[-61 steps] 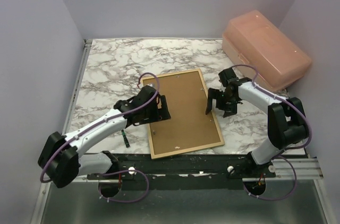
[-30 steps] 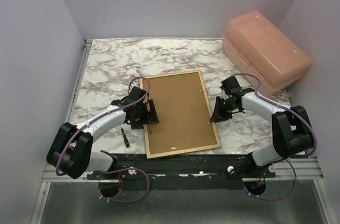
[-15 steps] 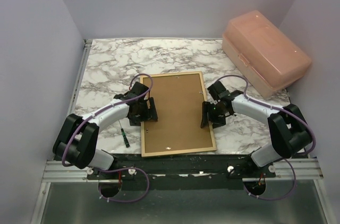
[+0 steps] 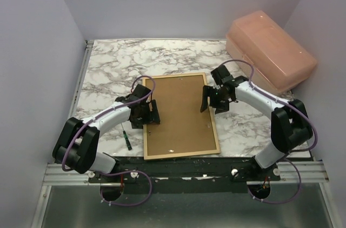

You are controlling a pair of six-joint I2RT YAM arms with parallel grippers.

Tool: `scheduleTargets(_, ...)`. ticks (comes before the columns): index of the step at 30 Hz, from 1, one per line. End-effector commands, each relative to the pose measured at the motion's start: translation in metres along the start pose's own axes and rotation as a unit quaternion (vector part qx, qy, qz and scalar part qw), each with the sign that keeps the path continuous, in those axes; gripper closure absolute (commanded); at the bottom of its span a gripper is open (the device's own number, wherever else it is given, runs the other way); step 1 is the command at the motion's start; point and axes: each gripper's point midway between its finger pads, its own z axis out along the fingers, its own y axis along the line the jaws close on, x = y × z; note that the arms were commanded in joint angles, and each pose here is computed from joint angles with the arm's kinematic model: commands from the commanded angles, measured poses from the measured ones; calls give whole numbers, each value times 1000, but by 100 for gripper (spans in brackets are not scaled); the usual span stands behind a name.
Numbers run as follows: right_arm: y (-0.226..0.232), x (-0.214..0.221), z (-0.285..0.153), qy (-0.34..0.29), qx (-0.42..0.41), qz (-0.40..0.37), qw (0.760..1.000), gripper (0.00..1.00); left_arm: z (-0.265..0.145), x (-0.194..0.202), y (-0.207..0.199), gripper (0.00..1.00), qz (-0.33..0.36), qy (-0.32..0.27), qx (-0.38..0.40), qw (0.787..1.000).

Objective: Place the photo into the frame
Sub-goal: Install the photo frame at the center of the board.

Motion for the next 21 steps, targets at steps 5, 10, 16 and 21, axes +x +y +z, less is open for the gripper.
scheduleTargets(5,-18,-70,20,-25,21,17,999,25,0,6,10,21,9,-5,-14,1000)
scheduleTargets(10,-24,-93,32,-35,24,23,999,29,2,6,9,24,11,-3,-12,1000)
scheduleTargets(16,-17,-109,41,-29,-10,34,999,35,6,7,10,26,14,3,-13,1000)
scheduleTargets(21,-25,-127,46,-39,5,46,998,36,10,8,10,26,14,5,-12,1000)
